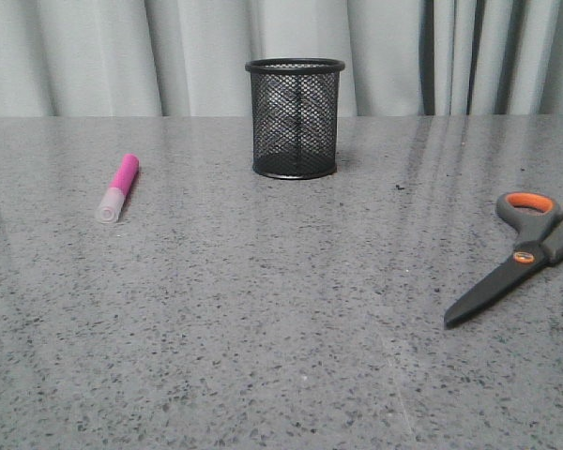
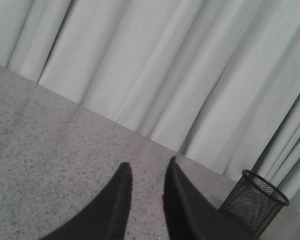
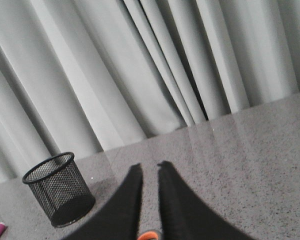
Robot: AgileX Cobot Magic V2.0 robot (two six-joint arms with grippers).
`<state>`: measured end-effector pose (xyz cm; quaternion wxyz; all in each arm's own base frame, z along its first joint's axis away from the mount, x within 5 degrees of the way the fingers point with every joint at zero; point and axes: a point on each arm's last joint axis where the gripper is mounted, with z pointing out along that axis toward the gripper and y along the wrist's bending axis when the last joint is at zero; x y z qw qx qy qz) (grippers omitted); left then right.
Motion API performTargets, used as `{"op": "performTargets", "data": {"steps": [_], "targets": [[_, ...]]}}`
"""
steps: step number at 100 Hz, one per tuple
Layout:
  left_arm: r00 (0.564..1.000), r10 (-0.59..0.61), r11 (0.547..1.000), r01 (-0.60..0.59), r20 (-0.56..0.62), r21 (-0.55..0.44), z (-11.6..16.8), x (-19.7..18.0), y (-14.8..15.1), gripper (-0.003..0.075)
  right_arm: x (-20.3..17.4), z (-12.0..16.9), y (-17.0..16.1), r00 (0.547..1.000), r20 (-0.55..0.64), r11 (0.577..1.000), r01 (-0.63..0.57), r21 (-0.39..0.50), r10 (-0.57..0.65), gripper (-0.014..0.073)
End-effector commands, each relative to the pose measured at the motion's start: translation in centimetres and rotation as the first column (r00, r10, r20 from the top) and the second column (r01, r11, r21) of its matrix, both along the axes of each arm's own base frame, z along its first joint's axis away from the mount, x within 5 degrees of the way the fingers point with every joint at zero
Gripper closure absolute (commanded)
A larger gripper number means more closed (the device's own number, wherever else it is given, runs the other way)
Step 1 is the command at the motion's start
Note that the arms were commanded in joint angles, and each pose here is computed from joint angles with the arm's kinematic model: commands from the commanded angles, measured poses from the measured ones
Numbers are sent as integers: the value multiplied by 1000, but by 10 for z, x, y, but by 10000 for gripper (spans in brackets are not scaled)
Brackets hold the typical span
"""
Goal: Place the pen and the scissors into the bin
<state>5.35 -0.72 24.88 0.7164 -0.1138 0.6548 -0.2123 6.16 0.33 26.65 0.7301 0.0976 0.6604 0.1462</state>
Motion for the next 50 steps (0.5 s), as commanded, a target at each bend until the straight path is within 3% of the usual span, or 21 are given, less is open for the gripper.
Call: {"op": "performTargets", "data": {"steps": [1,10,20,26,35,50], "targets": [[1000,9,999,-10,25,33,35,5,0,429,10,27,1,1000,-8,1000,-1,1,1,335],[993,-32,991,46,-112,123,55,17,-6,407,24,43,3,993,-113,1000,-20,-7,19,220],[955,-66,978,120,-291,170,72,38,-11,408,41,55,4,983,-183,999,-30,-11,28,216],[913,-83,970,166,-400,177,80,54,-15,408,49,60,6,979,-200,999,-39,-11,36,216],[811,-109,955,245,-574,165,89,85,-21,408,57,64,9,975,-212,998,-62,-11,58,216],[692,-135,936,323,-709,137,103,134,-30,403,61,63,15,966,-235,994,-112,-12,107,216]]}}
